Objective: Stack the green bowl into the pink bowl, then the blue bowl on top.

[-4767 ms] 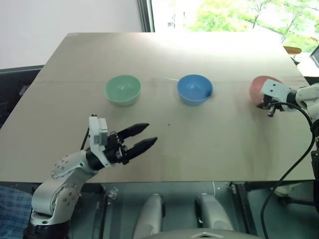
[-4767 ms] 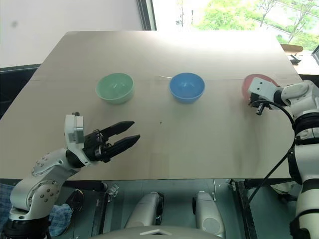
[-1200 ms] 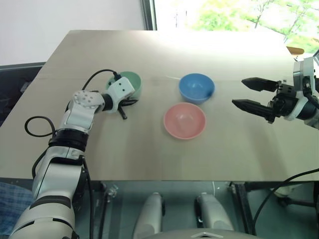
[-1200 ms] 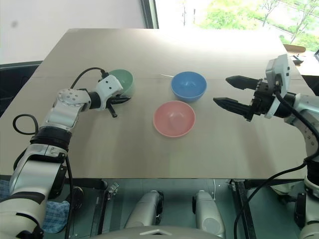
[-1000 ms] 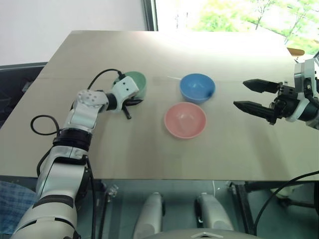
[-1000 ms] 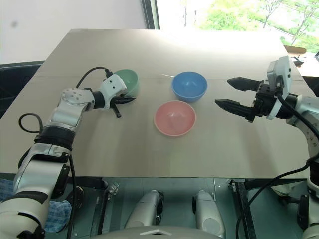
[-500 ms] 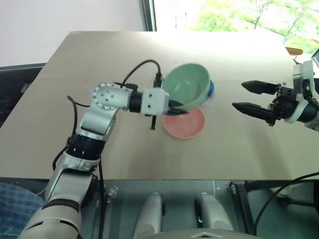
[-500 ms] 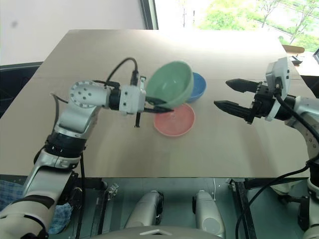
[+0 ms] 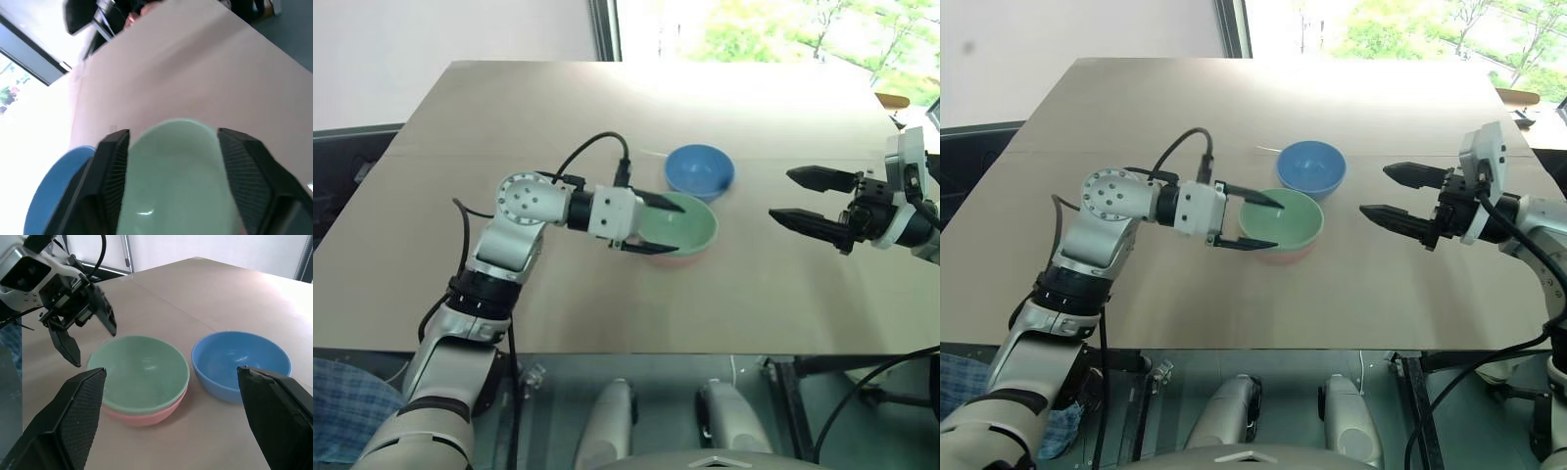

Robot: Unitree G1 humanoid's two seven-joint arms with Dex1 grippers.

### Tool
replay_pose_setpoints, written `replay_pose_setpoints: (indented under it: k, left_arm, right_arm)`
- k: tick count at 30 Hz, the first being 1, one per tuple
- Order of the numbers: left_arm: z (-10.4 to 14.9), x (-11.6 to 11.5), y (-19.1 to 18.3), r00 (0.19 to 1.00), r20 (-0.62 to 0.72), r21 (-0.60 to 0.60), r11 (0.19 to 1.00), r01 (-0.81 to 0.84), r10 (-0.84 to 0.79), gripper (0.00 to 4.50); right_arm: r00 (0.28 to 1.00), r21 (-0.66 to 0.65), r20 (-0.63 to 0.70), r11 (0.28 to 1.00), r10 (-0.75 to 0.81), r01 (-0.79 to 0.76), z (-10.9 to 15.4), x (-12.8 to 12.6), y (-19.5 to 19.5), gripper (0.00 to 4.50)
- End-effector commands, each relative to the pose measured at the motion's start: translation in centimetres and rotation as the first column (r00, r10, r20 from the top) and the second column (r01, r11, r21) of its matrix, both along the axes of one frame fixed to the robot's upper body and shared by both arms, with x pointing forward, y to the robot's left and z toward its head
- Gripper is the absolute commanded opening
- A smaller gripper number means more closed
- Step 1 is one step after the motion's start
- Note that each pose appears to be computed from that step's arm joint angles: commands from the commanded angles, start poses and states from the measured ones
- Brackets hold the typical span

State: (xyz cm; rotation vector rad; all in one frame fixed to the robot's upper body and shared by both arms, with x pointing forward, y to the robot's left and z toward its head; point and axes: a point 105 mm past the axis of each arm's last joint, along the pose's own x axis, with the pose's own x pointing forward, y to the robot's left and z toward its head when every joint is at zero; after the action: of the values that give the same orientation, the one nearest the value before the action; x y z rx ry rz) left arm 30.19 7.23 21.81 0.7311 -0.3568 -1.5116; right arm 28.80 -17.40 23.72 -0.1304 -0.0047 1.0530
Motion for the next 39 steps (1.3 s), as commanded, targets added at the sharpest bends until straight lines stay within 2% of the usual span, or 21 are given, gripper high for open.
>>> replay_pose_setpoints:
  k: [1,4,7,15,20,23,26,30,34,39]
  left_arm:
    - [2.0,-1.0,0.8,0.994,-0.107,-0.125,0.992,-0.006,-0.008,4.36]
    - [2.9,-1.3,1.7,0.973,-0.232,-0.211,0.976,-0.061,0.011,4.36]
    - [3.2,-0.3,5.1,0.916,-0.377,-0.304,0.915,-0.264,0.139,4.36]
    - [2.4,-0.9,11.1,0.791,-0.531,-0.362,0.763,-0.535,0.303,4.36]
    - [0.3,-2.6,13.2,0.705,-0.613,-0.314,0.709,-0.632,0.357,4.36]
    - [-0.2,-3.4,13.7,0.679,-0.636,-0.295,0.698,-0.653,0.367,4.36]
    - [-0.3,-4.0,14.8,0.651,-0.649,-0.301,0.653,-0.696,0.394,4.36]
    - [-0.3,-4.7,15.5,0.630,-0.661,-0.305,0.621,-0.722,0.408,4.36]
    - [-0.4,-5.4,15.3,0.623,-0.664,-0.302,0.614,-0.729,0.414,4.36]
    - [-0.2,-5.9,15.6,0.614,-0.665,-0.305,0.596,-0.743,0.425,4.36]
  right_arm:
    - [0.999,-0.013,0.050,1.000,0.021,-0.020,0.9,-0.4,0.2,4.50]
    - [0.999,-0.017,0.048,1.000,0.023,-0.022,0.8,-0.4,0.2,4.50]
    - [0.999,-0.034,0.049,0.999,0.011,-0.009,0.7,0.5,0.4,4.50]
    - [0.994,-0.127,0.105,0.992,0.001,0.013,0.2,3.7,1.2,4.50]
    - [0.983,-0.286,0.184,0.957,0.018,0.036,-0.5,7.2,2.4,4.50]
    - [0.968,-0.402,0.248,0.913,0.035,0.069,-1.1,9.0,2.6,4.50]
    - [0.943,-0.489,0.331,0.862,0.041,0.134,-0.9,11.2,3.3,4.50]
    - [0.904,-0.623,0.402,0.766,0.144,0.155,-1.4,12.7,4.2,4.50]
    - [0.868,-0.723,0.416,0.678,0.269,0.136,-2.2,13.1,4.8,4.50]
    - [0.826,-0.791,0.402,0.604,0.395,0.096,-3.2,12.9,6.0,4.50]
